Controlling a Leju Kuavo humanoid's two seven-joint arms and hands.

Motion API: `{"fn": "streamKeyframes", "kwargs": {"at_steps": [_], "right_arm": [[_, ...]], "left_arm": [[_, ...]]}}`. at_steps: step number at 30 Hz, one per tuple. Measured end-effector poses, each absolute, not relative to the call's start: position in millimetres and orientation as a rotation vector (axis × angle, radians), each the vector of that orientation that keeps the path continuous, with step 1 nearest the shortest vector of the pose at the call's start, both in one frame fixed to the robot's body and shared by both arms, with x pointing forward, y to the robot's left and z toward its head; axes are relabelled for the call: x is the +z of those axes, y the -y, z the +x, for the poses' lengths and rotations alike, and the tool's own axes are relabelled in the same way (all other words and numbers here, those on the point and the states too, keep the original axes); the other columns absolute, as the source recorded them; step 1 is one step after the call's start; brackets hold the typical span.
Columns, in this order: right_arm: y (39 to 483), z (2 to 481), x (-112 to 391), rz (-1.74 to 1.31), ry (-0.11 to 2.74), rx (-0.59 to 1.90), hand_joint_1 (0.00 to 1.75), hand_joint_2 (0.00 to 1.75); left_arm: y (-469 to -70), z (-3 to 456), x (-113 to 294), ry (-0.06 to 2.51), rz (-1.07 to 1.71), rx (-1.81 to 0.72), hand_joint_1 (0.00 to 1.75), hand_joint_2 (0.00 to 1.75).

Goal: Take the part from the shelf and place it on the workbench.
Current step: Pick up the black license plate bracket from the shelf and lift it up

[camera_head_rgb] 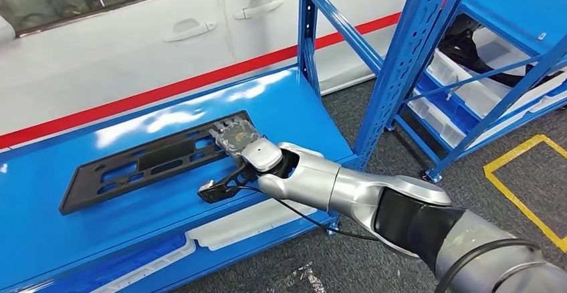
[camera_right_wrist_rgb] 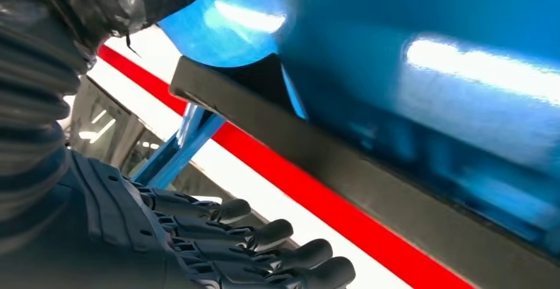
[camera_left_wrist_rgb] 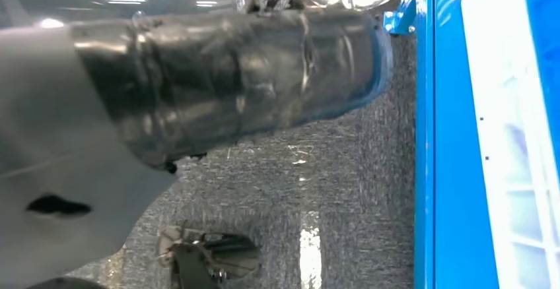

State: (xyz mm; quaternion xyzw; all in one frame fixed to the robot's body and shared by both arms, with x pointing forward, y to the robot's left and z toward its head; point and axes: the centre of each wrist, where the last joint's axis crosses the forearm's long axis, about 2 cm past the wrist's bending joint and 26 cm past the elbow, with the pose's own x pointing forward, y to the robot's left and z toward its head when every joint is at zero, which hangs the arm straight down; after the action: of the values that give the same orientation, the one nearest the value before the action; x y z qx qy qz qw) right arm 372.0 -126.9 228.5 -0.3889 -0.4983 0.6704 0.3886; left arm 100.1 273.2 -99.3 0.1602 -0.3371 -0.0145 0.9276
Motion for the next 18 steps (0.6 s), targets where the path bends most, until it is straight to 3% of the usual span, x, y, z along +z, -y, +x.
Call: {"fn": "streamKeyframes", "kwargs": {"at_steps": [18], "right_arm": [[125.7, 372.1, 220.1, -0.969, 1.268, 1.688, 0.0, 1.75]], "left_arm": [[-272.8, 99.2, -99.5, 0.69, 0.326, -0.023, 0.0, 0.0]]}}
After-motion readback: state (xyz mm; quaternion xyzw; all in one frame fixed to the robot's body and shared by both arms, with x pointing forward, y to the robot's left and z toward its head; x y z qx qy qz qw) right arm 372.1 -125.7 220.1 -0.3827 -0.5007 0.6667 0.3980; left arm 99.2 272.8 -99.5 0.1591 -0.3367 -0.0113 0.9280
